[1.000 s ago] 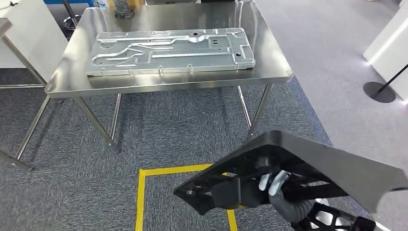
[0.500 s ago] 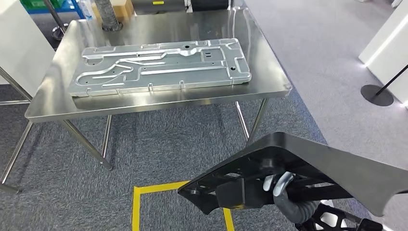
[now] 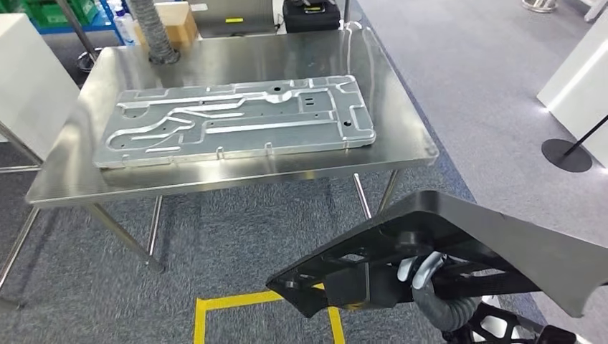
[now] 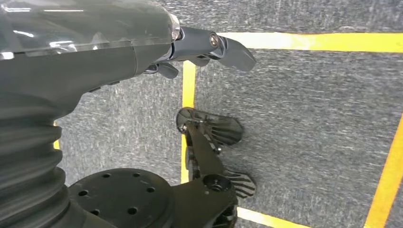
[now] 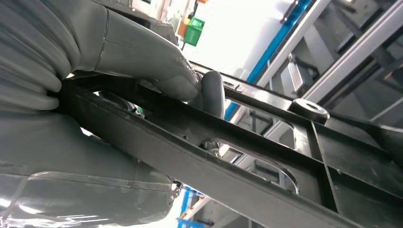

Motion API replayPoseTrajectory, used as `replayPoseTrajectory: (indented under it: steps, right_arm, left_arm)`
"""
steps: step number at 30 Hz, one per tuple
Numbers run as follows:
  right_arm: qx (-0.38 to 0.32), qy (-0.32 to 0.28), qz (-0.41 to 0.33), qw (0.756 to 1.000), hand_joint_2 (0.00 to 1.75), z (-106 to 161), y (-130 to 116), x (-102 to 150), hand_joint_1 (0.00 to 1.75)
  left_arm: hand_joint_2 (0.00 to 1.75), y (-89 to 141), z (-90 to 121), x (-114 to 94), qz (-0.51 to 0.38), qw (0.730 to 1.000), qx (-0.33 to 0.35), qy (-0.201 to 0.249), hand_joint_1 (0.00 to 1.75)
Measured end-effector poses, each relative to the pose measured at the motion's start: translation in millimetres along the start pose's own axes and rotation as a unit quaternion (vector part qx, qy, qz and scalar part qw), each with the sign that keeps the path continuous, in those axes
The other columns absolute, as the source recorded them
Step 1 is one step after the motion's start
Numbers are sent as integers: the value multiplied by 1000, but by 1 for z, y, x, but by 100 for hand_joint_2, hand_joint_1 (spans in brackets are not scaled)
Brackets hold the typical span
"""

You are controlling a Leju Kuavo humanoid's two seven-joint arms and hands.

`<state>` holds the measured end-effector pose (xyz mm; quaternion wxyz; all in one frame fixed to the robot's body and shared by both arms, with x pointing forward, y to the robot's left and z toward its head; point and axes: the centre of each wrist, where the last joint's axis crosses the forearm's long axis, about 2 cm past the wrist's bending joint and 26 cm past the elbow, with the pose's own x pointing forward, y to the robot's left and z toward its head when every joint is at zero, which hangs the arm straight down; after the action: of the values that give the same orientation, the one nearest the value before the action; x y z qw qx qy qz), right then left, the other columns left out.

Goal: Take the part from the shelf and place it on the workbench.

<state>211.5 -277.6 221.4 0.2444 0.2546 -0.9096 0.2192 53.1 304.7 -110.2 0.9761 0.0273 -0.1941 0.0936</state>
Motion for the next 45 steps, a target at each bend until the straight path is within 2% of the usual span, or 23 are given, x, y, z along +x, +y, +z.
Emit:
replayPoseTrajectory:
  steps: [15,25,30,33,36,41,43,45]
  right_arm:
    - [-8,-14,1,1000,175,-12,-15,-11,175]
    - [-12,-11,4,1000,175,-12,-16,-15,175]
    - [-20,-1,31,999,175,-11,-16,-17,175]
    - [-37,-2,88,995,175,-18,-23,-19,175]
    - [-73,-22,180,981,175,-42,-52,-28,175]
    - [-102,-35,274,956,175,-66,-86,-36,175]
    - [-114,-39,358,926,175,-81,-102,-38,175]
    - [-119,-37,468,875,175,-100,-119,-38,175]
  left_arm:
    - [175,1,1,-2,10,1000,3,2,0]
    - [175,0,0,-2,13,1000,4,0,0]
    - [175,0,0,0,24,1000,6,-5,0]
    - [175,-1,0,0,28,1000,6,-7,0]
    - [175,-5,0,2,24,1000,0,-12,0]
    - [175,-6,0,0,21,1000,-2,-12,0]
    - [175,-5,1,-3,21,1000,-1,-11,0]
    - [175,-4,1,-3,22,1000,-1,-12,0]
